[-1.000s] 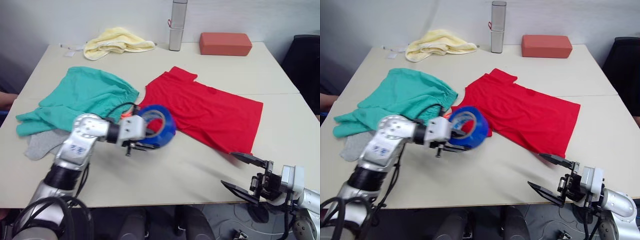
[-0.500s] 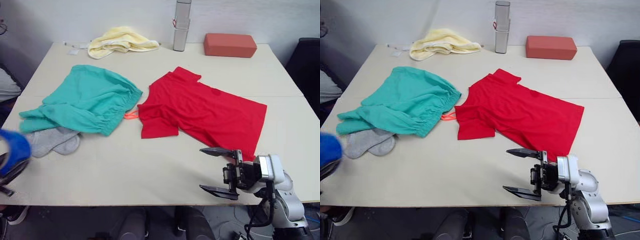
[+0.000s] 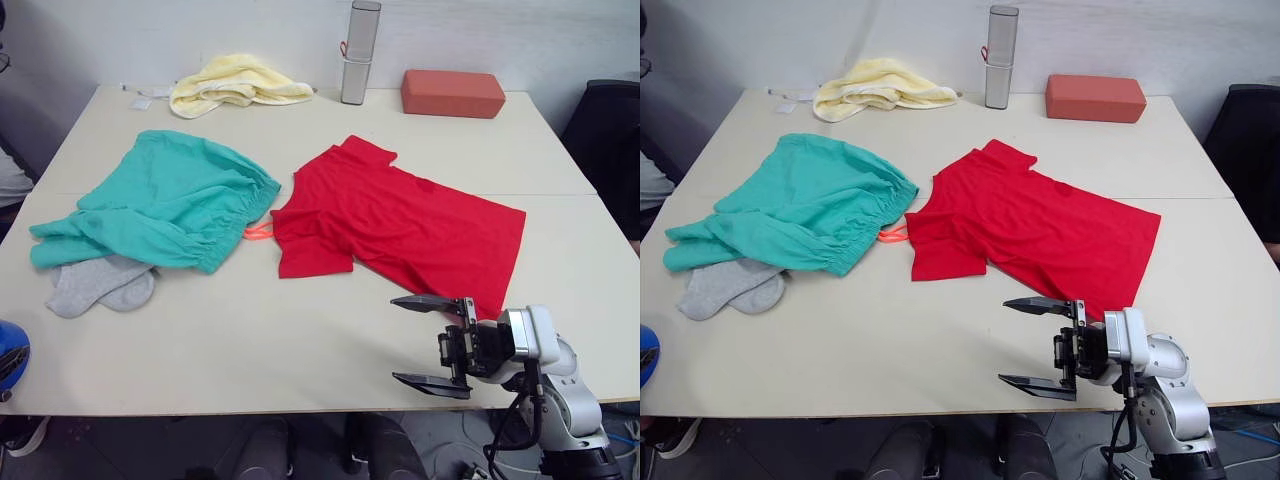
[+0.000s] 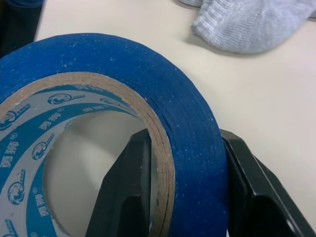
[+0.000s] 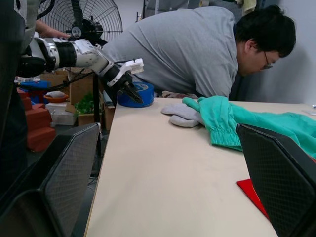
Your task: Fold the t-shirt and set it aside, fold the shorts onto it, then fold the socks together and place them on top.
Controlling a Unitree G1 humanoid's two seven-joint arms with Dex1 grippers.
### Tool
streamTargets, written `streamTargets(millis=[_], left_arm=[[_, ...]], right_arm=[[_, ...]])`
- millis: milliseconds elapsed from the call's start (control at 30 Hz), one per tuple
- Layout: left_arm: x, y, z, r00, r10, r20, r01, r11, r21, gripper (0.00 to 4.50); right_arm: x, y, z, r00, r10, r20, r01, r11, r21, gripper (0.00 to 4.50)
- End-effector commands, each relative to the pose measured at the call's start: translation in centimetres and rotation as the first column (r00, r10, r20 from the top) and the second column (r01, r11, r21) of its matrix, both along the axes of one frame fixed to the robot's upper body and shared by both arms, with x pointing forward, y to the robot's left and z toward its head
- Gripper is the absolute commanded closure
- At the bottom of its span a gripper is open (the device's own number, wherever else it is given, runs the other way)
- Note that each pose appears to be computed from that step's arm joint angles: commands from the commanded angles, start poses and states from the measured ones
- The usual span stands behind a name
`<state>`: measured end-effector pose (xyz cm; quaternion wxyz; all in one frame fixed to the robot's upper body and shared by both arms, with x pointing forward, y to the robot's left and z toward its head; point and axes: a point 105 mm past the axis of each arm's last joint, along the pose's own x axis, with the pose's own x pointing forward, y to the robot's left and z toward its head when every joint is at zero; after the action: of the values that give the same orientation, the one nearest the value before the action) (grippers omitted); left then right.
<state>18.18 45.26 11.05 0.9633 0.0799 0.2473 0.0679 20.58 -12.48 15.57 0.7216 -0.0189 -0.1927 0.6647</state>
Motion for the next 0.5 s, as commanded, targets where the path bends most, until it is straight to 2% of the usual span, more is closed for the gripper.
streamTargets(millis=[33, 233, 300, 367, 500], left_arm=[[0.8, 2.0, 1.1, 0.999, 0.039, 0.003, -0.039, 0.997, 0.070, 3.14], [1.8, 2.9, 1.0, 0.999, 0.037, 0.027, -0.038, 0.998, 0.051, 3.14], [2.1, 2.8, 1.0, 0.999, 0.029, 0.046, -0.031, 0.999, 0.038, 2.42], [2.2, 2.8, 1.3, 0.997, 0.026, 0.076, -0.029, 0.999, 0.034, 1.94], [1.4, 3.3, 2.4, 0.991, 0.048, 0.128, -0.054, 0.997, 0.048, 0.75]], right_arm=[[0.1, -0.2, 0.8, 0.999, -0.026, 0.042, 0.026, 1.000, -0.006, 0.00], [0.3, -0.1, 0.9, 0.997, -0.058, 0.044, 0.058, 0.998, -0.008, 0.00], [0.3, -0.1, 1.0, 0.997, -0.065, 0.045, 0.066, 0.998, -0.009, 0.00], [0.4, -0.1, 1.1, 0.996, -0.072, 0.047, 0.073, 0.997, -0.010, 0.00], [0.5, 0.0, 1.2, 0.996, -0.076, 0.046, 0.077, 0.997, -0.016, 0.00]])
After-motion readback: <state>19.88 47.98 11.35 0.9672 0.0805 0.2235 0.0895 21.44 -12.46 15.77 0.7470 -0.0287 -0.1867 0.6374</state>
